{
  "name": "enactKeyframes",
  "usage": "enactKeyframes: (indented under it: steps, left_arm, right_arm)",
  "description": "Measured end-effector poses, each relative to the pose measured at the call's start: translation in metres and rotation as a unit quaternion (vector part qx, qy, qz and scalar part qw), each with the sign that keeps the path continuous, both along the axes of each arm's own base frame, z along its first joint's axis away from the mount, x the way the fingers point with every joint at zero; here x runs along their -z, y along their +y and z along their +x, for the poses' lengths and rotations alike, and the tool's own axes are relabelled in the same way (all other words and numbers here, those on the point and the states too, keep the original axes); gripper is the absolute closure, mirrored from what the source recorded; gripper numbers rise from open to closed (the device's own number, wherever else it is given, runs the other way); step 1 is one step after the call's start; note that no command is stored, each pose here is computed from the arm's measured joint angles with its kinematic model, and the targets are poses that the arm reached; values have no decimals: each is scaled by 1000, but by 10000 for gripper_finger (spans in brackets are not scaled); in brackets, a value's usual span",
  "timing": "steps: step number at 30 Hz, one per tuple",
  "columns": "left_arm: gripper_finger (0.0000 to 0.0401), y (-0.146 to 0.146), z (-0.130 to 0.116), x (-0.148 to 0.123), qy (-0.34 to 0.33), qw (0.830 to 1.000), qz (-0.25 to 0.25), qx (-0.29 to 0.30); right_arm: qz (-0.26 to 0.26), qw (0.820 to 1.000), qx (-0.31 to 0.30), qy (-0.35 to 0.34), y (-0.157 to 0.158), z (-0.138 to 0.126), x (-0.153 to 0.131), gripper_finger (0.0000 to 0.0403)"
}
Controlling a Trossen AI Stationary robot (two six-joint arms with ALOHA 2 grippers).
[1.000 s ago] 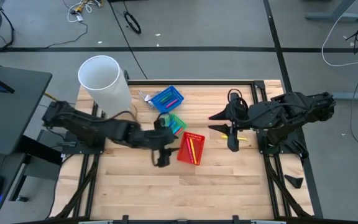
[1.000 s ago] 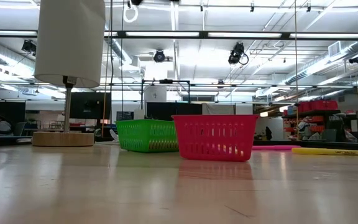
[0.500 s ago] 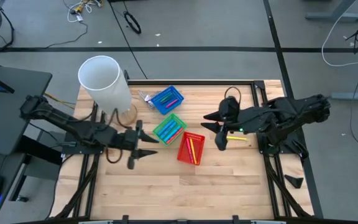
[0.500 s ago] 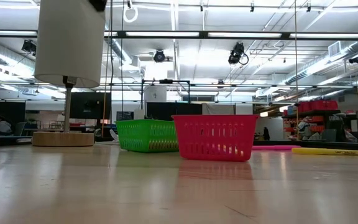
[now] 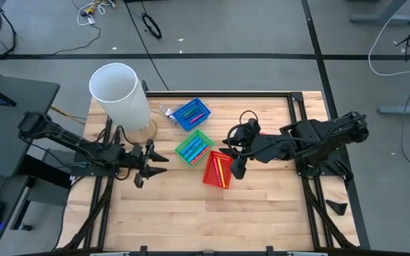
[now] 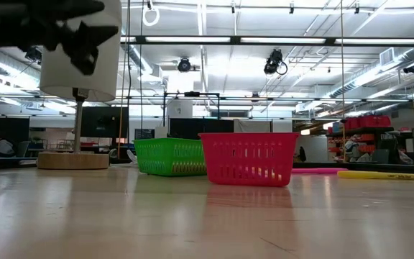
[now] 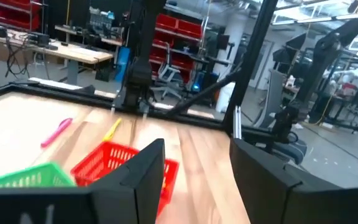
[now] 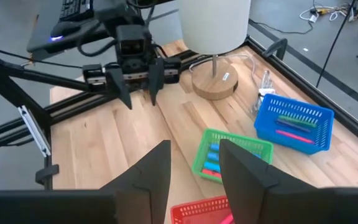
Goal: Pick & Place Markers
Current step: Put the yellow pen into the red bin
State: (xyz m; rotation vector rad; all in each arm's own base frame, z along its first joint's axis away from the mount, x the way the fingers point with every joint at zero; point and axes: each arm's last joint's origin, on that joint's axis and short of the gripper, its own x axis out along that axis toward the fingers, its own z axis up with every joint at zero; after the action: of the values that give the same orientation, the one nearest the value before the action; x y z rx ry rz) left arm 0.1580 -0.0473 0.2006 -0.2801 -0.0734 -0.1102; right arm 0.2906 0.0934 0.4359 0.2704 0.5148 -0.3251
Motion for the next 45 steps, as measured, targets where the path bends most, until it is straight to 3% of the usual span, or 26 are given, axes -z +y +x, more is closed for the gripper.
enactKeyframes:
  steps: [9, 21, 33, 38, 45]
  left_arm:
    - [214, 9, -23, 29, 6, 1000, -14, -7]
    - [213, 11, -36, 27, 16, 999, -19, 26]
    - [213, 18, -56, 33, 49, 998, -21, 22]
    - [213, 20, -62, 32, 41, 999, -25, 23]
    - [213, 27, -76, 13, 105, 994, -3, -7]
  right_arm:
    - [1, 1000, 0, -5, 0, 1, 0, 266]
    - [0, 1000, 0, -4, 0, 1, 0, 266]
    - [1, 1000, 1, -4, 0, 2, 0, 266]
    - [41, 998, 34, -14, -5, 3, 0, 266]
    - [34, 998, 44, 14, -9, 0, 5, 266]
